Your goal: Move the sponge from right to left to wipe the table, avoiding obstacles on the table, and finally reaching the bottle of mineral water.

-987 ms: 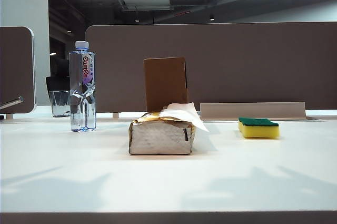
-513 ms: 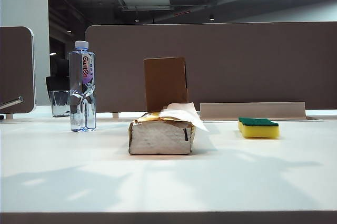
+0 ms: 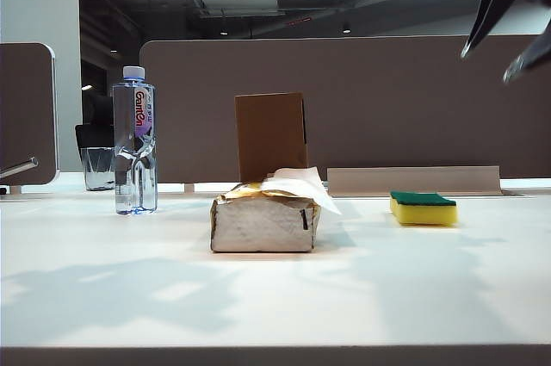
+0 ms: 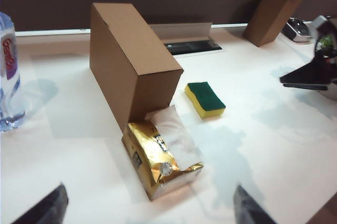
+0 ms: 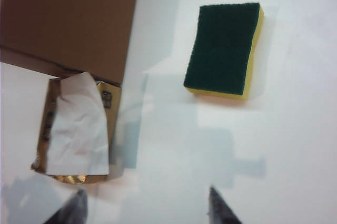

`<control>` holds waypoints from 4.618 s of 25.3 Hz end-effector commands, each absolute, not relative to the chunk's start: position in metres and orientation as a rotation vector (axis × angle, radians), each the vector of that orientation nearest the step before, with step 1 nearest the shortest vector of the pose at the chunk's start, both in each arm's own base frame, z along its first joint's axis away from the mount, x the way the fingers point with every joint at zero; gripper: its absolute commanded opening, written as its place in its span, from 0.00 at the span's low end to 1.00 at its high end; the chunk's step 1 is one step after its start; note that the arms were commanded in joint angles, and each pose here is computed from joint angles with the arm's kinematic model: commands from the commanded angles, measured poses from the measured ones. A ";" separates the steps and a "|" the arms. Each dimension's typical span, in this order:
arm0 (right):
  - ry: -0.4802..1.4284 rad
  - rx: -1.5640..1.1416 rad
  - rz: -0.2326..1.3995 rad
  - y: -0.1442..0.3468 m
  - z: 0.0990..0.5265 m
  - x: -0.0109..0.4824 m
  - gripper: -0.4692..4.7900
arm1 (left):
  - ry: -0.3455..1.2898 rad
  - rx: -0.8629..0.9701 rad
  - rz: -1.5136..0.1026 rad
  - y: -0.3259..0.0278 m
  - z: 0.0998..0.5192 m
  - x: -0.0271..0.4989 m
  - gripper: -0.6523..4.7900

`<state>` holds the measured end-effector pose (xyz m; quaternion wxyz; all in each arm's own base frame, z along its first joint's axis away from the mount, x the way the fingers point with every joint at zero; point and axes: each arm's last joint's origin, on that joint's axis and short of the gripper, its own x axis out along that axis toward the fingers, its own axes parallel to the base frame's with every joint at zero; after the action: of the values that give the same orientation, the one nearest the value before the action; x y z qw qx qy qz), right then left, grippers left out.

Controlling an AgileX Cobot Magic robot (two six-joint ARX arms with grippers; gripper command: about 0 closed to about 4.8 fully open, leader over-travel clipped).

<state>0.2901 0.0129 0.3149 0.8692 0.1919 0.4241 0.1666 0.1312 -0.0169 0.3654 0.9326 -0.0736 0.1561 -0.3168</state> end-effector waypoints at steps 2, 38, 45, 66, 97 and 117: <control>0.878 0.403 0.358 0.013 0.294 0.320 0.72 | 0.334 -0.160 -0.676 -0.018 0.369 0.135 0.87; 1.051 0.328 0.243 0.036 0.163 0.447 0.63 | 0.377 -0.177 -0.679 -0.018 0.365 0.137 0.86; 1.037 0.273 0.159 0.037 0.154 0.451 0.08 | 0.376 -0.176 -0.676 -0.018 0.365 0.137 0.86; 1.079 0.211 0.106 0.032 0.143 0.421 0.08 | 0.374 -0.175 -0.677 -0.018 0.366 0.136 0.86; 1.088 0.265 0.079 0.023 0.125 0.274 0.08 | 0.352 -0.168 -0.681 -0.018 0.367 0.137 0.85; 1.099 0.303 0.083 0.017 0.122 0.183 0.08 | 0.352 -0.168 -0.682 -0.018 0.368 0.137 0.85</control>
<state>0.2009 0.0186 0.1364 0.8818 0.1468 0.4444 0.0580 0.1377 -0.0175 0.3639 0.9231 -0.0852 0.1820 -0.3277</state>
